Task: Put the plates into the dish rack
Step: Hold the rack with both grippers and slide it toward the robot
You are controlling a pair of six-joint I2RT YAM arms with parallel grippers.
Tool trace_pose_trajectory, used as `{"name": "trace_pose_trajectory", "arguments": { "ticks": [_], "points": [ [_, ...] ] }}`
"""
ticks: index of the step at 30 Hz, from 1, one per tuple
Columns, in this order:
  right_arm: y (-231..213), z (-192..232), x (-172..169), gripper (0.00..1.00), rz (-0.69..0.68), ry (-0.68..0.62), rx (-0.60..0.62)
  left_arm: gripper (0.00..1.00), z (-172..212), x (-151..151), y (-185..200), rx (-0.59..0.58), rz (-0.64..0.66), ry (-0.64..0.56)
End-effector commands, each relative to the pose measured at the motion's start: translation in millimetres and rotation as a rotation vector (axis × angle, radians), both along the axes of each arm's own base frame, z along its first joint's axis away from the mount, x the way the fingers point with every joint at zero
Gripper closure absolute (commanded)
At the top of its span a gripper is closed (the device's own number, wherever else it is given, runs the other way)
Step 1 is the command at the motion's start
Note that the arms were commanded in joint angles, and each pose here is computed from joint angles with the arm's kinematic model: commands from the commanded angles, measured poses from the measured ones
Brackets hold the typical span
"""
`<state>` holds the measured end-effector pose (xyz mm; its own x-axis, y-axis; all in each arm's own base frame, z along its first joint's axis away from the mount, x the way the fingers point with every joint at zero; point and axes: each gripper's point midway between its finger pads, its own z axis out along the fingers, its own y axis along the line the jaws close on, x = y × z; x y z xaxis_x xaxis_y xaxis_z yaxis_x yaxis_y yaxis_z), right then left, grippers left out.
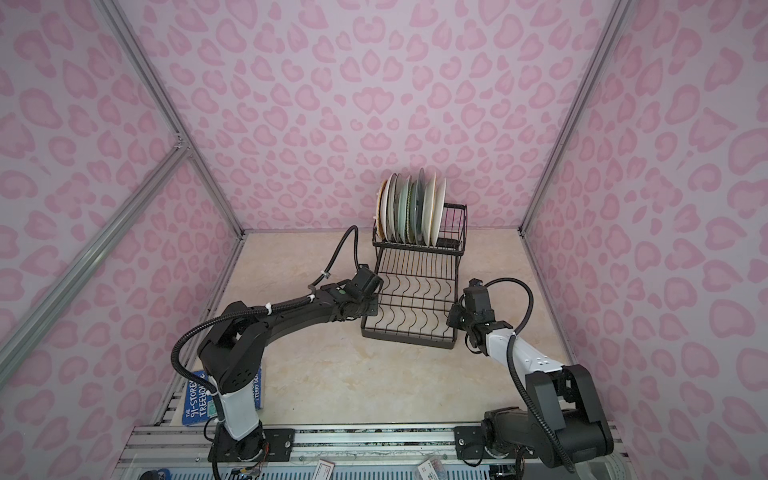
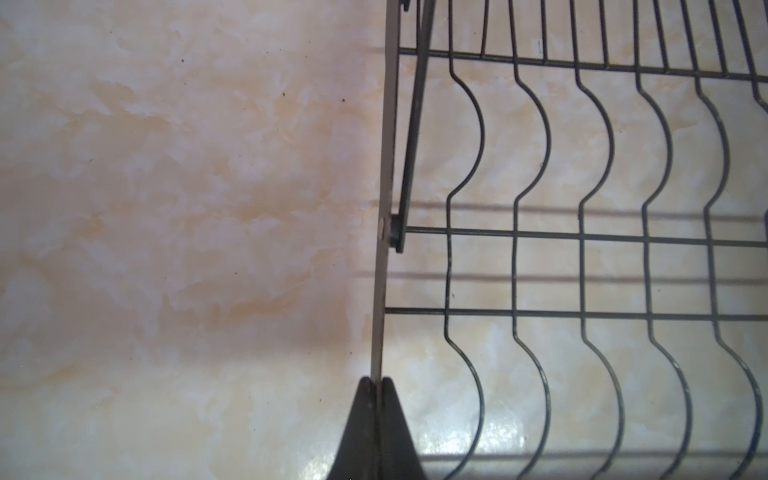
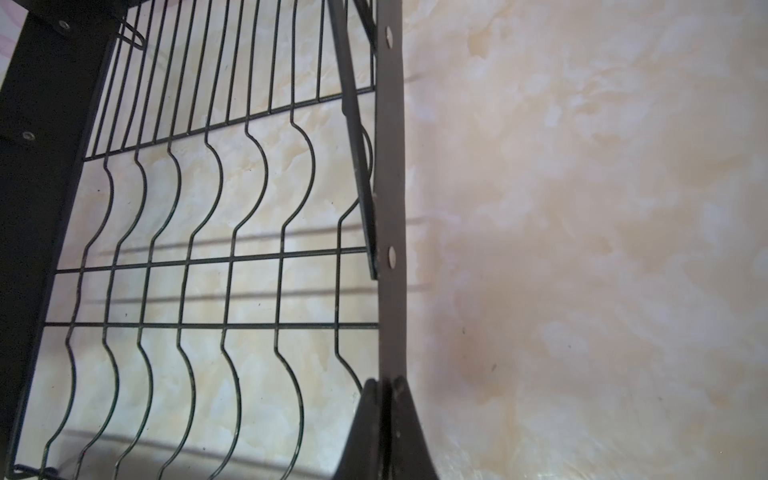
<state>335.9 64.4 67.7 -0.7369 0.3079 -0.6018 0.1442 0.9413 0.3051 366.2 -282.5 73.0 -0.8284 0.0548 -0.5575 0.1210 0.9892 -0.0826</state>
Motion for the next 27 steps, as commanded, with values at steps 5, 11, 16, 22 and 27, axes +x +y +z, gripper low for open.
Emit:
{"name": "trace_pose_trajectory", "arguments": {
  "ticks": [5, 11, 16, 22, 27],
  "points": [
    [33, 3, 2, 1.0, 0.094, -0.014, 0.065, 0.97, 2, -14, 32, 0.005, 0.171, -0.009],
    [53, 4, 2, 1.0, 0.128, -0.018, 0.077, 0.97, 10, -30, 53, -0.005, 0.212, -0.034],
    [70, 6, -2, 1.0, 0.152, -0.027, 0.088, 0.97, 7, -44, 70, 0.001, 0.243, -0.031],
    [90, 10, -8, 1.0, 0.18, -0.039, 0.104, 0.97, 9, -62, 91, -0.009, 0.284, -0.041],
    [101, 13, -13, 1.0, 0.189, -0.042, 0.11, 0.97, 9, -71, 103, -0.005, 0.297, -0.047]
  ]
}}
